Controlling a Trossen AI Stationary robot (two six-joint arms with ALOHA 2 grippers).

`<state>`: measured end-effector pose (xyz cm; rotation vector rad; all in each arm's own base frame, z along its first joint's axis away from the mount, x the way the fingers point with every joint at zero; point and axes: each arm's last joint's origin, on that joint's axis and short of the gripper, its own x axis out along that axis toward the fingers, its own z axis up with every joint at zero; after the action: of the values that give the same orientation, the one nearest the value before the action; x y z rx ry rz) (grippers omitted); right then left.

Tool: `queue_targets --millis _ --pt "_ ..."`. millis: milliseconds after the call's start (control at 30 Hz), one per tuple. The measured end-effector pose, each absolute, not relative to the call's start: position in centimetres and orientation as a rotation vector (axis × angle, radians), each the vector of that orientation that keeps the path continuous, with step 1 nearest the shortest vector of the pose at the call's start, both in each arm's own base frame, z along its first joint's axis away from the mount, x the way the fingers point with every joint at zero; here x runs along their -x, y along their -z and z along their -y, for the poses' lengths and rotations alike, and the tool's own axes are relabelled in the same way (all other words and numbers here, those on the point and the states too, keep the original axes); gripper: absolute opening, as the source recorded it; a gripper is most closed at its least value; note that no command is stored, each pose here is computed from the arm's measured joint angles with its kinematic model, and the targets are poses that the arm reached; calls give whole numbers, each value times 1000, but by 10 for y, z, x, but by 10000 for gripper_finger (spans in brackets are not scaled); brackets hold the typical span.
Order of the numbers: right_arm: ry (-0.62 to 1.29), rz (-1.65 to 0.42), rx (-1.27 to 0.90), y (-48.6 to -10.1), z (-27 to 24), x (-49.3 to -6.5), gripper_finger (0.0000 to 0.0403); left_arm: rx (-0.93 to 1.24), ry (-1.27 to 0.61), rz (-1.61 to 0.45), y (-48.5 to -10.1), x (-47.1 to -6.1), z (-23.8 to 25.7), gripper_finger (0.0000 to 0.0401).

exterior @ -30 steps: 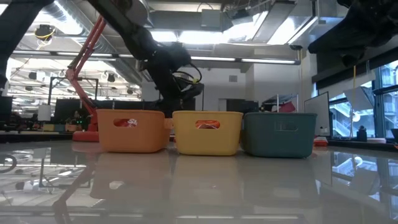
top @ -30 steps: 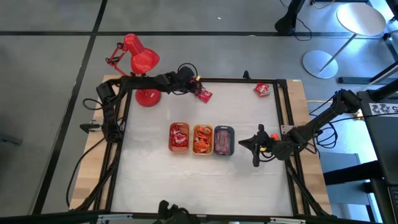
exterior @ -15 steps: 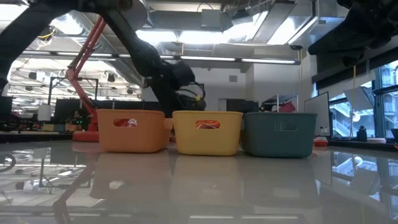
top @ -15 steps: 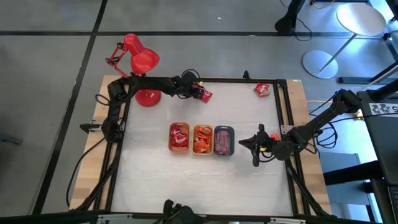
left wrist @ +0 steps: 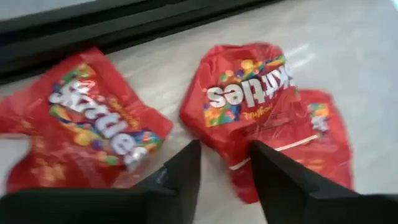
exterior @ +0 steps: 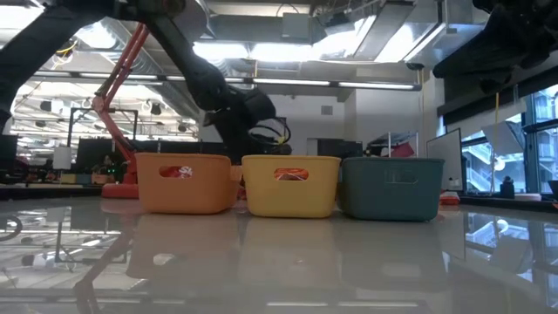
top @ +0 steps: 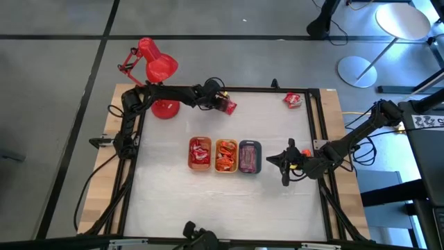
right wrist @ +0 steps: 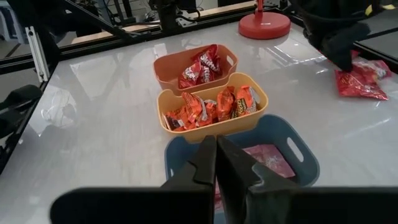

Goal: Sort candy
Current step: Put the red candy into the orange bin

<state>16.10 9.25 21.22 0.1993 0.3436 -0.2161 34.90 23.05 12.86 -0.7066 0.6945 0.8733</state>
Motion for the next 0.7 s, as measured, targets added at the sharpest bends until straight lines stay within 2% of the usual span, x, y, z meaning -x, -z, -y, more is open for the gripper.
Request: queue_targets --millis 200,467,700 --pt "216 -343 -200 -212 -93 -161 12 593 -809 -762 -128 -351 -224 15" --pt "216 -344 -219 -212 -93 -161 12 527 -753 -781 -138 -360 -204 3" --pt "189 -357 -232 -212 -93 -161 12 385 -747 -789 -189 -361 -159 1"
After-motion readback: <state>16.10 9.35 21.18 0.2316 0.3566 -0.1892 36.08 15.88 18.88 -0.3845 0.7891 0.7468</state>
